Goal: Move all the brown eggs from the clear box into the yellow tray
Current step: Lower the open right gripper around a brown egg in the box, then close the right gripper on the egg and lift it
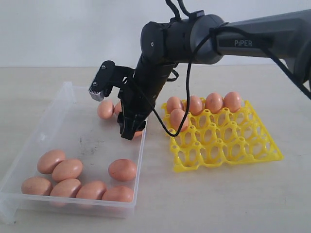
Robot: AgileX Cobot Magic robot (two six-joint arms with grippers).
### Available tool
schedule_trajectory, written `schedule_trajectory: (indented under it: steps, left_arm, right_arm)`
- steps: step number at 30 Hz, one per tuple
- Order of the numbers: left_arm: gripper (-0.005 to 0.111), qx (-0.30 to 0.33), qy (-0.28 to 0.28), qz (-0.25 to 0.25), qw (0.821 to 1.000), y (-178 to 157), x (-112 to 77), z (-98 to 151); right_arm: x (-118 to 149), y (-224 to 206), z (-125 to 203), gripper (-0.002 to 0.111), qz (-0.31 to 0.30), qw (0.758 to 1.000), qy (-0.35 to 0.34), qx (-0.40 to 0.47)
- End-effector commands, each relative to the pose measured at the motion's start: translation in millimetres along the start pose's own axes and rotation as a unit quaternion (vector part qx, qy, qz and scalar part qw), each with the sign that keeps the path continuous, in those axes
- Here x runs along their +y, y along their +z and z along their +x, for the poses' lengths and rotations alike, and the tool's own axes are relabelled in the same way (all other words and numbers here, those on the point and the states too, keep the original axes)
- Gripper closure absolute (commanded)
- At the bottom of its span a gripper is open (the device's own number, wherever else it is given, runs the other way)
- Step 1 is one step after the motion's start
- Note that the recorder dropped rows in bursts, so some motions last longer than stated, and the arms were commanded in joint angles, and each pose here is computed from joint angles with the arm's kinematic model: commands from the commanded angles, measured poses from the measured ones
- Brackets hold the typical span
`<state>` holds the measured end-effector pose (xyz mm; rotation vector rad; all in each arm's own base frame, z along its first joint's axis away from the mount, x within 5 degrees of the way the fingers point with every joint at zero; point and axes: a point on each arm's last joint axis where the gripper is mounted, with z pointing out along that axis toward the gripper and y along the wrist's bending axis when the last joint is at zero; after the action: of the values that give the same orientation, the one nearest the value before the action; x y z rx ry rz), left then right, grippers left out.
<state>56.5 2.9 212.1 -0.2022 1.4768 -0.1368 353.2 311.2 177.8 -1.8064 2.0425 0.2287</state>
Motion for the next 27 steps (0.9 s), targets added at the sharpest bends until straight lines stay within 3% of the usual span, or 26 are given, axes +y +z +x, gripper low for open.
schedule_trajectory:
  steps: [1, 9, 18, 27]
  left_arm:
    - [0.103, -0.002, 0.000, 0.003, 1.000, 0, -0.5, -1]
    - [0.103, -0.002, 0.000, 0.003, 1.000, 0, -0.5, -1]
    - [0.103, -0.002, 0.000, 0.003, 1.000, 0, -0.5, -1]
    - [0.103, -0.002, 0.000, 0.003, 1.000, 0, -0.5, -1]
  right_arm:
    - [0, 17, 1, 0.052, 0.018, 0.999, -0.049, 0.013]
    - [-5, 28, -1, 0.052, 0.059, 0.995, -0.077, 0.002]
    - [-5, 29, 0, 0.052, 0.056, 0.994, -0.091, 0.007]
    - [-1, 59, 12, 0.052, 0.033, 0.997, -0.070, 0.030]
